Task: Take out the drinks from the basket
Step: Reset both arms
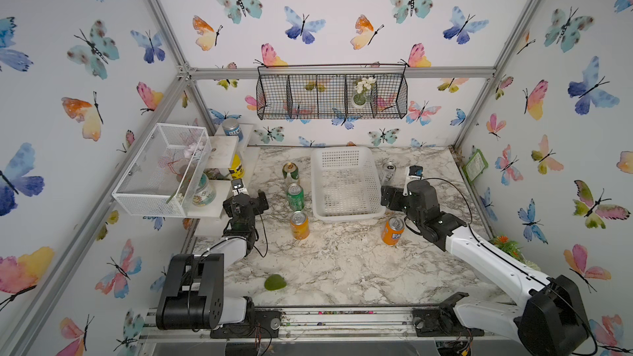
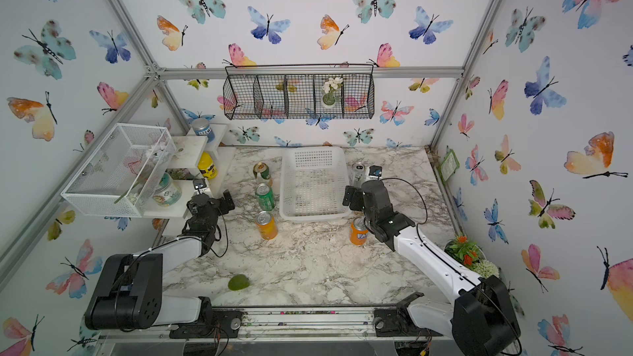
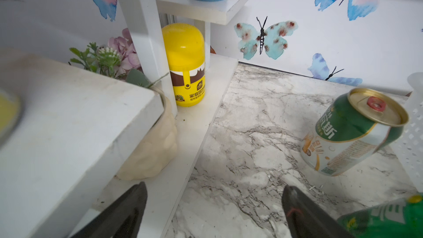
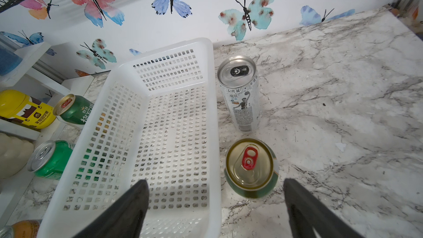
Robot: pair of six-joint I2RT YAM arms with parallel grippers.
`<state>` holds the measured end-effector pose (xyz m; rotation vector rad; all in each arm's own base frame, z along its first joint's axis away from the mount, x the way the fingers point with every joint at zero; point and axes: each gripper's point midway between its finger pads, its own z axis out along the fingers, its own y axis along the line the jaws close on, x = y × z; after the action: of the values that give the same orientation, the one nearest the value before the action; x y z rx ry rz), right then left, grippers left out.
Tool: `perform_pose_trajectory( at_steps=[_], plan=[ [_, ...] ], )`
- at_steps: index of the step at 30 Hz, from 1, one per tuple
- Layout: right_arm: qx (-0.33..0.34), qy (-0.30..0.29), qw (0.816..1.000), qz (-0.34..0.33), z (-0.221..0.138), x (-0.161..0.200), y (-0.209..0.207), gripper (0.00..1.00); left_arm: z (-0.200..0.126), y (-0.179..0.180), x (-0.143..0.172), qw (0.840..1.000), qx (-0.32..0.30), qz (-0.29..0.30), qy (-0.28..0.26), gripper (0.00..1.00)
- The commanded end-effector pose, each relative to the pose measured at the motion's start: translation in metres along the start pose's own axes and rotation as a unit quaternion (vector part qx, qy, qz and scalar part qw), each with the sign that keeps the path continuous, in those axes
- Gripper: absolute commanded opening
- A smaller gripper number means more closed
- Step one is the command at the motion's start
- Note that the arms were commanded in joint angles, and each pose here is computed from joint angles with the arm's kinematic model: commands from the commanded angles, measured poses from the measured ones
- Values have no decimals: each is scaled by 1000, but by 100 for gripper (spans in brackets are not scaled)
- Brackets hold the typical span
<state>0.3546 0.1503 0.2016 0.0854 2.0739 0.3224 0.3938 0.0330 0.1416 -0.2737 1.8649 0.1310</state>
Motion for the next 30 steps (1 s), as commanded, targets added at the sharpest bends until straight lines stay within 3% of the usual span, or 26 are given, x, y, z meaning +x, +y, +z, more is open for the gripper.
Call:
perform_pose_trajectory(
  at_steps=[1, 12, 15, 22, 28, 29, 30],
  plan=[
    [20, -19, 1000, 2, -5, -9, -9, 95, -14, 7, -22, 999, 0, -4, -49, 99],
    [45, -23, 999, 2, -3, -12, -16, 95, -19, -6, -15, 999, 26, 28, -36, 99],
    [51, -24, 998, 3, -5, -14, -17, 95, -19, -21, 2, 997, 65, 38, -13, 99],
    [73, -47, 996, 8, -6, -20, -26, 99, -17, -31, 26, 995, 81, 56, -8, 99],
    [144, -102, 984, 17, -11, -43, -47, 99, -42, -21, 33, 993, 72, 45, -80, 99],
    [166, -112, 980, 14, -13, -46, -54, 99, -47, -17, 29, 992, 51, 42, -105, 99],
    [179, -120, 976, 9, -13, -49, -57, 99, -41, -14, 30, 994, 28, 45, -92, 99]
  ],
)
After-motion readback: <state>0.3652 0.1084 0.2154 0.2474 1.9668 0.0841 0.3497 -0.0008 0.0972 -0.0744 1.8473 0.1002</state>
